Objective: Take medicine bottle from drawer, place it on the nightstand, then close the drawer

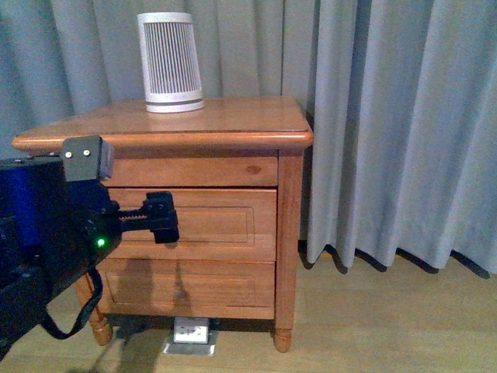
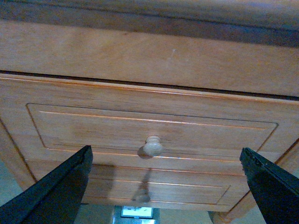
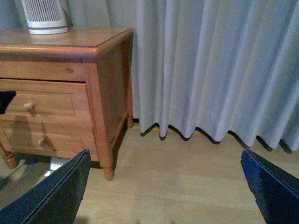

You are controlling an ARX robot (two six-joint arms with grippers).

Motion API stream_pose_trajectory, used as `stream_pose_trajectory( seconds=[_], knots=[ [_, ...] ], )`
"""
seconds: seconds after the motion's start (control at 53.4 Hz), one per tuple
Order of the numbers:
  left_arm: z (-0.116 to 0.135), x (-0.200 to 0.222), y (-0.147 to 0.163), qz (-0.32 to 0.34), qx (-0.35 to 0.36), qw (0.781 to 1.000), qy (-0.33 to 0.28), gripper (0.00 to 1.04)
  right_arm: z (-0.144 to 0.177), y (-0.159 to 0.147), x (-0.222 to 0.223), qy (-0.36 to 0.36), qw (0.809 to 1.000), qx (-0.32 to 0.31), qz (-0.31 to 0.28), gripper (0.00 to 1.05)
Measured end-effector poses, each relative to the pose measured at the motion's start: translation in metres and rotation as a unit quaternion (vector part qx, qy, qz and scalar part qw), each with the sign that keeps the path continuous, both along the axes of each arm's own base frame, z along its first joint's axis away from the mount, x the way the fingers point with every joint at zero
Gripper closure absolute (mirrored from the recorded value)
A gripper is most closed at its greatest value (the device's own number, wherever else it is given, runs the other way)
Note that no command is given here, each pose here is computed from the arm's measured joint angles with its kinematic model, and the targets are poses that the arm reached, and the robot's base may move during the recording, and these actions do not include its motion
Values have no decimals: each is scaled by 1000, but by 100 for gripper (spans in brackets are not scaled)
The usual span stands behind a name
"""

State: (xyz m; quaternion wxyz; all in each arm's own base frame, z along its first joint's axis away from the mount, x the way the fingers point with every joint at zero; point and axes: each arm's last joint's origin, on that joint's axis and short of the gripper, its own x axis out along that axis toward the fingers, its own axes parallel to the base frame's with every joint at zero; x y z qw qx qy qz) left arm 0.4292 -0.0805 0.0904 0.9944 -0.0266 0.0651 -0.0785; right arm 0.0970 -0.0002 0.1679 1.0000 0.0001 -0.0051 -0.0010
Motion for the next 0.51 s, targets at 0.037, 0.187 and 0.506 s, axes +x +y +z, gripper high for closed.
stream_pose_trajectory(
  seconds=[0.037,0.187,0.506],
  knots=[
    [-9,8,-2,-4,4,1000,1,7,0,0,0,0,1000,0,0,7],
    [-34,29,-5,-7,14,1000,8,7,0,0,0,0,1000,0,0,7],
    [-63,66,-6,-1,19,1000,19,7,0,0,0,0,1000,0,0,7]
  ],
)
